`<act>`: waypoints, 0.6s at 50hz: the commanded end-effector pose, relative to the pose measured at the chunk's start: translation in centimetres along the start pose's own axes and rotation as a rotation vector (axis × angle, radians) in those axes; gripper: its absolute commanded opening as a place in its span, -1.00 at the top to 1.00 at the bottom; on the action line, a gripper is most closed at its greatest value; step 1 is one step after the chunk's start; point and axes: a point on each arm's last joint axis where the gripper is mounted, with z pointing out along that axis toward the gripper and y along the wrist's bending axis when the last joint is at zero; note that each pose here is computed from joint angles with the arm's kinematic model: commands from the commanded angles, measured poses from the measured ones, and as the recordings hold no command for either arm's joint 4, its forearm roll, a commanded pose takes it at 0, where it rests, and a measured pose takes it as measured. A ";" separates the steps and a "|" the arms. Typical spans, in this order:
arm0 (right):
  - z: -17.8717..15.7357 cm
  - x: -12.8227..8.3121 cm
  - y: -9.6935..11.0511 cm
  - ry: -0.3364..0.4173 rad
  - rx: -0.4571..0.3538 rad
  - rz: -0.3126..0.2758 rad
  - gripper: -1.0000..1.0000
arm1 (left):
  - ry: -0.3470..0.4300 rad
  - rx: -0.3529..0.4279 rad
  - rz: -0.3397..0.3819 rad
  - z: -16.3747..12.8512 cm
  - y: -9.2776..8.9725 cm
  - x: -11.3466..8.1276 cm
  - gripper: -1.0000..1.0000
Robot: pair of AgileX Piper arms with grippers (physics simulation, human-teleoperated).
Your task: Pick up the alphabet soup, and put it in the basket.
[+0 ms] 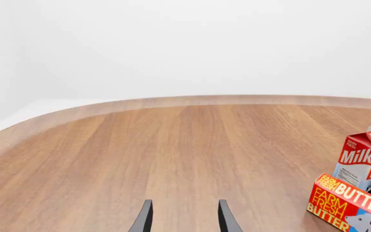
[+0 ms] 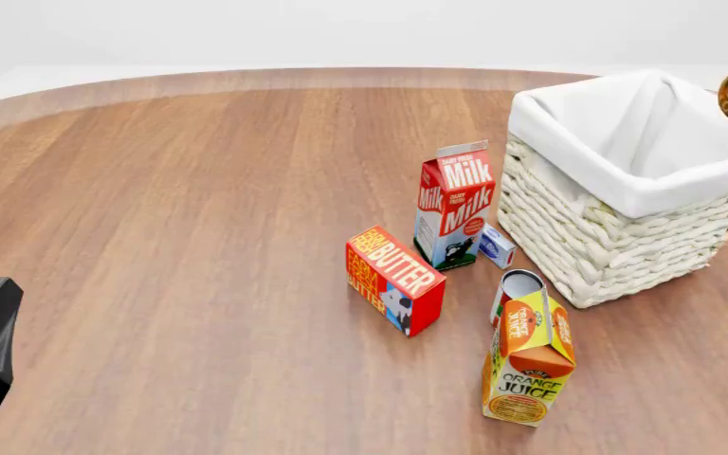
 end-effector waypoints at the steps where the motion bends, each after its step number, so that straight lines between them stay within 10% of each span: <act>1: 1.6 -1.0 0.0 -0.015 -0.013 0.012 1.00 | 0.000 0.000 0.000 0.0 0.0 0.0 -1.00; 30: 4.6 -1.6 -0.1 -0.002 -0.017 0.009 1.00 | 0.000 0.000 0.000 0.0 0.0 0.0 -1.00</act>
